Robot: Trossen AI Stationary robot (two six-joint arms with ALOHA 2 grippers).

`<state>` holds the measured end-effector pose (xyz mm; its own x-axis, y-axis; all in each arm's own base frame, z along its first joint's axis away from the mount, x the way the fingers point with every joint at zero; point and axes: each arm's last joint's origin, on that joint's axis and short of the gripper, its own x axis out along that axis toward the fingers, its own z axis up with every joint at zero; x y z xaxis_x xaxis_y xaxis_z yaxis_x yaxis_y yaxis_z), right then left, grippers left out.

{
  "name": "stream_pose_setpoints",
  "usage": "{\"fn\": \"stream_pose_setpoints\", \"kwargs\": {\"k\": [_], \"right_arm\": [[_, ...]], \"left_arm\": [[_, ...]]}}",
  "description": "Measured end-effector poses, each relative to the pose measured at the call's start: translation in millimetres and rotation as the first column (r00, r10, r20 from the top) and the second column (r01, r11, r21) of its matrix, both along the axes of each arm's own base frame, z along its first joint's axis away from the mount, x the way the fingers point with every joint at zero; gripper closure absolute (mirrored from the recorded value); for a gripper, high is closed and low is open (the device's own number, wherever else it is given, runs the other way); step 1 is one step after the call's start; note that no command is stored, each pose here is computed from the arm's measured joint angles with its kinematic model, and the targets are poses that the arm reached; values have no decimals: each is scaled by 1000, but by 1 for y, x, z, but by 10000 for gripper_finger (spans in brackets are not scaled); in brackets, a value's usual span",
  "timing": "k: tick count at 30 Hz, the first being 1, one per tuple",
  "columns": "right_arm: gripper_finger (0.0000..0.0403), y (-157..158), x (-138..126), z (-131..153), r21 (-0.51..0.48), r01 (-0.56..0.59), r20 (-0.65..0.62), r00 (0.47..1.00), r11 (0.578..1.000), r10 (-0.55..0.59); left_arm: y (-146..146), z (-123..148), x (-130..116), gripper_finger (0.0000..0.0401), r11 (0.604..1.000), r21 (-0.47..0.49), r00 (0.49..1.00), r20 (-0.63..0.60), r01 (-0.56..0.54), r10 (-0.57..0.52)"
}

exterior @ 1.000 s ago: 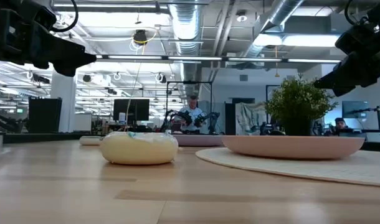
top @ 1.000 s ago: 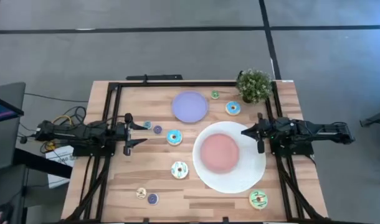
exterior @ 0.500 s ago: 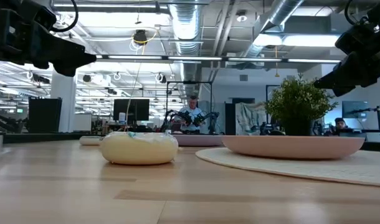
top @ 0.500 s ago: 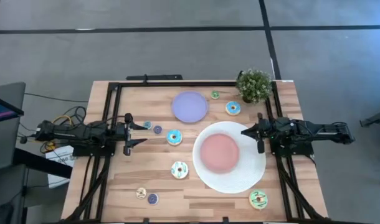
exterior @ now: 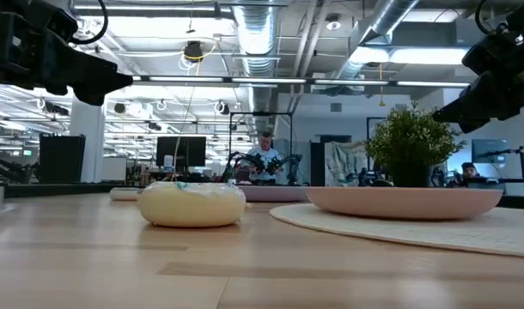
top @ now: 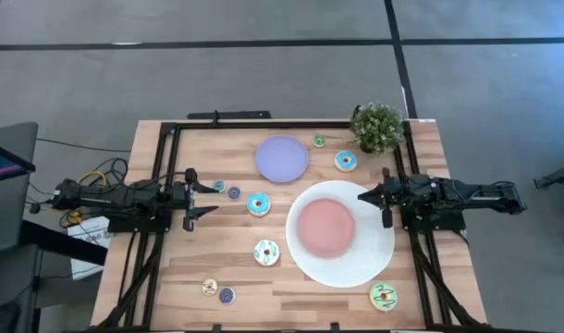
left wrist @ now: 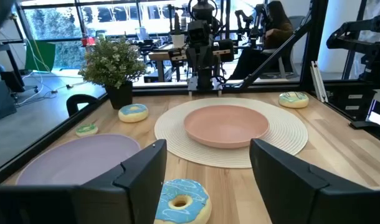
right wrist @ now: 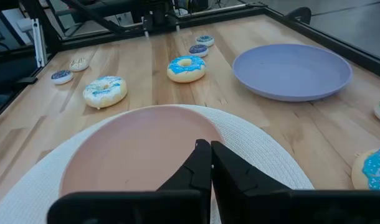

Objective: Pick & Place donuts

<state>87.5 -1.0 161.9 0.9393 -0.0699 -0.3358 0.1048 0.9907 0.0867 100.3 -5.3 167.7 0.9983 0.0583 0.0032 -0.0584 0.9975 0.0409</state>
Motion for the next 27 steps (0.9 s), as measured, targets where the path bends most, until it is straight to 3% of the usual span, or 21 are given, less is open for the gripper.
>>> {"fn": "stream_pose_setpoints", "kwargs": {"k": [27], "right_arm": [[401, 0, 0, 0, 0, 0, 0, 1000, 1000, 0]], "left_arm": [[0, 1, 0, 177, 999, -42, 1000, 14, -15, 16]]}}
